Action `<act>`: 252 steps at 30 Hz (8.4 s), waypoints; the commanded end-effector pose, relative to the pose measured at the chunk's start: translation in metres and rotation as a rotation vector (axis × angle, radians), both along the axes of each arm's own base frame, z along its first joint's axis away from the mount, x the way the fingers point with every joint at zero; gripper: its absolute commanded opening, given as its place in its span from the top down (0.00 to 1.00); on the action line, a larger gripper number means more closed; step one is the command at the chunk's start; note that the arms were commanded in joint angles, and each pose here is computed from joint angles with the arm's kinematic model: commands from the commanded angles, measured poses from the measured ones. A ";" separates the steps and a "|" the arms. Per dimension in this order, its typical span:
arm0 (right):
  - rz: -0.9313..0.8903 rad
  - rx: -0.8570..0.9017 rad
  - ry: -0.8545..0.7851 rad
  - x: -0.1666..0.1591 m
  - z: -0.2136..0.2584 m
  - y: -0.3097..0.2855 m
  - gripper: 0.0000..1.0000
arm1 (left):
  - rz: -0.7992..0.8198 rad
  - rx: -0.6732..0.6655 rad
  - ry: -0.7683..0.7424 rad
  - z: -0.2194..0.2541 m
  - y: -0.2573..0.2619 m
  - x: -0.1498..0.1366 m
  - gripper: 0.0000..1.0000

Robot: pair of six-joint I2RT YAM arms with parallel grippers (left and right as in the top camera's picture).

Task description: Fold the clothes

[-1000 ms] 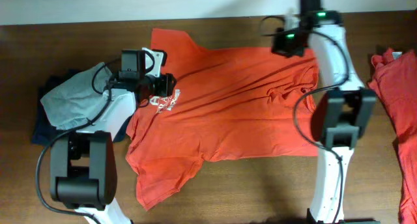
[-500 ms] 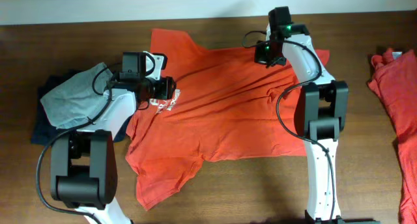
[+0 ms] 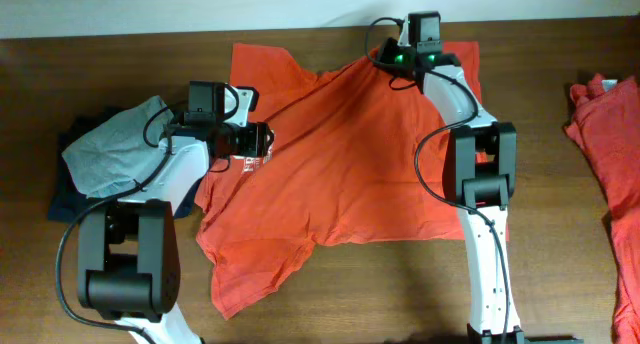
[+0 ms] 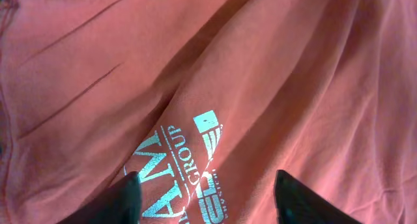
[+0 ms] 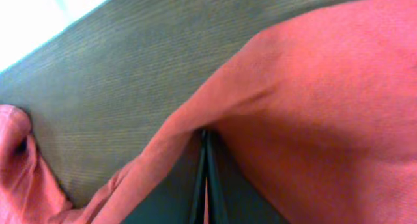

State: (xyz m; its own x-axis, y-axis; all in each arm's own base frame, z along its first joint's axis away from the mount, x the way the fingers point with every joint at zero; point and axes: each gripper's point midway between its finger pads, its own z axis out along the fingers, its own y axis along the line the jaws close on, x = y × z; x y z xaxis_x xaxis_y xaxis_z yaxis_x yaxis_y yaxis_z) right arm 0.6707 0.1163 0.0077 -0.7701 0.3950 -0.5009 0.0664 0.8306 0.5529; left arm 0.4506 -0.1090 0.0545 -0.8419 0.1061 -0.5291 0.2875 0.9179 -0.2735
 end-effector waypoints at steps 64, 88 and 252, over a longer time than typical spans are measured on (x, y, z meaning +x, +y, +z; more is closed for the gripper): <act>0.061 -0.321 0.900 -0.389 0.090 -0.086 0.43 | 0.181 0.168 0.513 0.026 0.052 -0.205 0.42; -0.219 -0.173 0.985 -0.437 -0.015 -0.131 0.84 | 0.201 0.203 0.566 0.005 0.057 -0.208 0.42; -0.895 0.162 0.901 -0.501 -0.028 -0.249 0.59 | 0.431 -0.055 0.679 0.011 0.021 -0.275 0.99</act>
